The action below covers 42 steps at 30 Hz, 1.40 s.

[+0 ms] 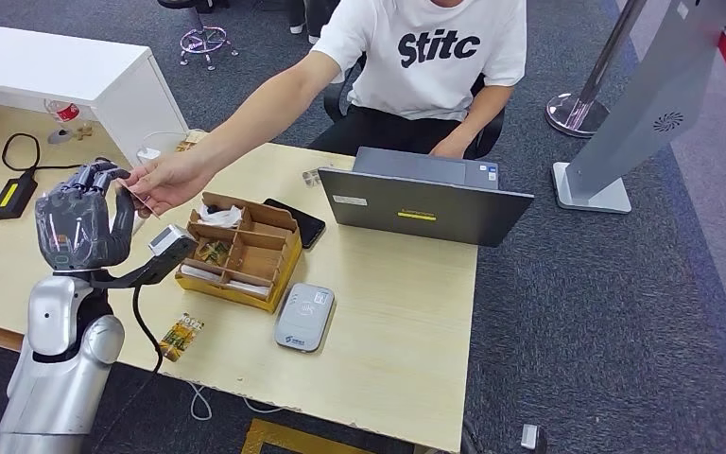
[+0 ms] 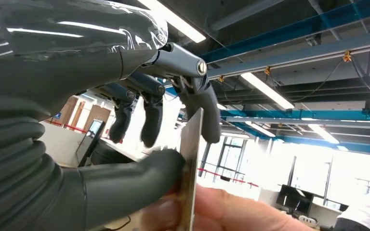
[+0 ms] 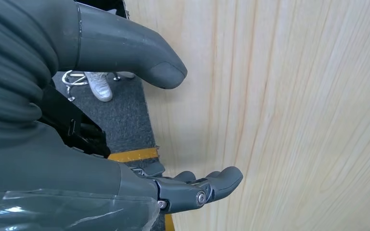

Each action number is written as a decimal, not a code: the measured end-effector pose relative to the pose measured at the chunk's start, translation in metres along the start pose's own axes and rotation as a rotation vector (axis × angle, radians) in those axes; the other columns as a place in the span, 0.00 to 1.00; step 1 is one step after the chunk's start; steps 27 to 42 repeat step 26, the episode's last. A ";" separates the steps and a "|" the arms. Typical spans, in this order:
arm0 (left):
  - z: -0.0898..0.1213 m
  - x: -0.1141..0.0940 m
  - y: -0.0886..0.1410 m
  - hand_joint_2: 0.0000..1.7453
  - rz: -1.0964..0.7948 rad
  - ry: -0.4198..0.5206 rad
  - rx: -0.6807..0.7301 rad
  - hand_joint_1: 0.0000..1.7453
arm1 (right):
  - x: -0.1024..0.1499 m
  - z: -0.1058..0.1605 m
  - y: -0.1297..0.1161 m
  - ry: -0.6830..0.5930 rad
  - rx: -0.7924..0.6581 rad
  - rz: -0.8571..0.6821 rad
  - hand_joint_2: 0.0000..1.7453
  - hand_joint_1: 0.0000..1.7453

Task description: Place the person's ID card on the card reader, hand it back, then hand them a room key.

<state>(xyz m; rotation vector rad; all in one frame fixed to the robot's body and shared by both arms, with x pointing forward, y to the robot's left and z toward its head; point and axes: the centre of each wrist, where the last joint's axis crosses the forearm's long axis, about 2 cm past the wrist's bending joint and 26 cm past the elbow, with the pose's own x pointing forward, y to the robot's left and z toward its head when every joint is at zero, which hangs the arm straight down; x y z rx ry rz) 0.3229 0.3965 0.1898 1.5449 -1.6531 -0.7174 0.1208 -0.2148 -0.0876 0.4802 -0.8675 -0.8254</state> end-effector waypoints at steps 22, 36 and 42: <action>0.094 0.025 0.036 1.00 0.624 0.080 0.582 0.00 | -0.005 0.009 -0.010 -0.049 -0.087 -0.060 1.00 0.00; 0.135 0.008 0.054 1.00 0.833 0.272 0.704 0.00 | -0.006 0.022 -0.031 -0.068 -0.220 -0.013 1.00 0.00; 0.135 0.008 0.054 1.00 0.833 0.272 0.704 0.00 | -0.006 0.022 -0.031 -0.068 -0.220 -0.013 1.00 0.00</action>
